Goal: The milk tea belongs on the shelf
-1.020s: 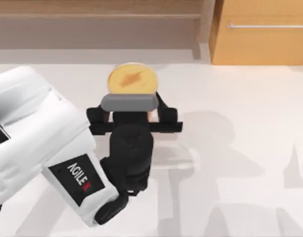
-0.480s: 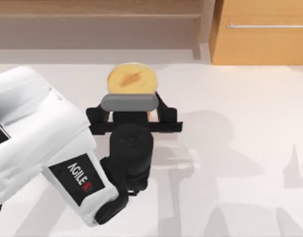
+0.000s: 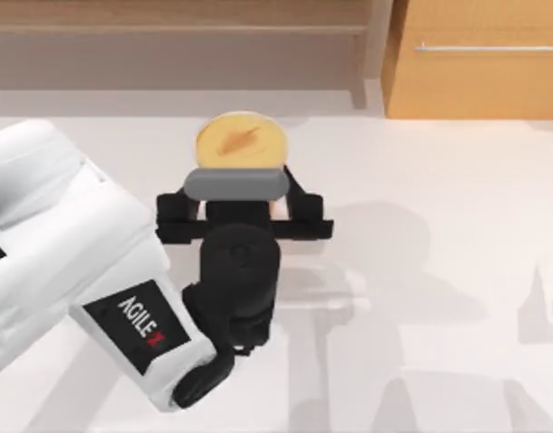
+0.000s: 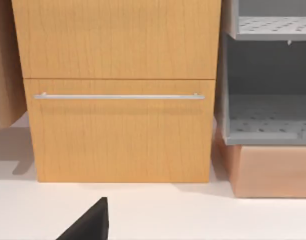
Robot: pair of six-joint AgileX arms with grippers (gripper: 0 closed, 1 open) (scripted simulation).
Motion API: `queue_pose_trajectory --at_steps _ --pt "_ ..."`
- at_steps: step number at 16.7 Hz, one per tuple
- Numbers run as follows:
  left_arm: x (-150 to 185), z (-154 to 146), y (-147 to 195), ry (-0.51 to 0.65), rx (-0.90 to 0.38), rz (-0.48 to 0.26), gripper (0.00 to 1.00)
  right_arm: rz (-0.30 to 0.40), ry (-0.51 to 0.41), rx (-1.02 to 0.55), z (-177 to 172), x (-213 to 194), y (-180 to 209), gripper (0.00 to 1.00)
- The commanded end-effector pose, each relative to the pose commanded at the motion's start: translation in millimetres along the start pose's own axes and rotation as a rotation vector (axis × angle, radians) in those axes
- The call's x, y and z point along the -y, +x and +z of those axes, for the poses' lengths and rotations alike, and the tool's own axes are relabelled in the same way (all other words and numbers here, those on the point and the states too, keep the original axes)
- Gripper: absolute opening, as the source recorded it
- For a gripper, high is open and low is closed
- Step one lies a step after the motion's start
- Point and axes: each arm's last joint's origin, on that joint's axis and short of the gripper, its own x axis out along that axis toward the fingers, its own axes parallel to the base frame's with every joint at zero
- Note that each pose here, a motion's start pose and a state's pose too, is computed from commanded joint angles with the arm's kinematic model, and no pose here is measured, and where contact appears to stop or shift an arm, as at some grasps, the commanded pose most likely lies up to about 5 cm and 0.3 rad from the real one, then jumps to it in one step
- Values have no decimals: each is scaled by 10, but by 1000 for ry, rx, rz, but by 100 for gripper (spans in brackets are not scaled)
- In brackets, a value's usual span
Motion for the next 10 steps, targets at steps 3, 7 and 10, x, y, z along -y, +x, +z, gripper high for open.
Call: queue_pose_trajectory --at_steps 3,7,10 --pt "0 40 -5 0 0 0 0 0 0 0 0 0 0 100" --pt "2 40 -4 3 -1 1 0 0 0 0 0 0 0 100" --pt "39 153 20 -15 18 -12 0 0 0 0 0 0 0 100"
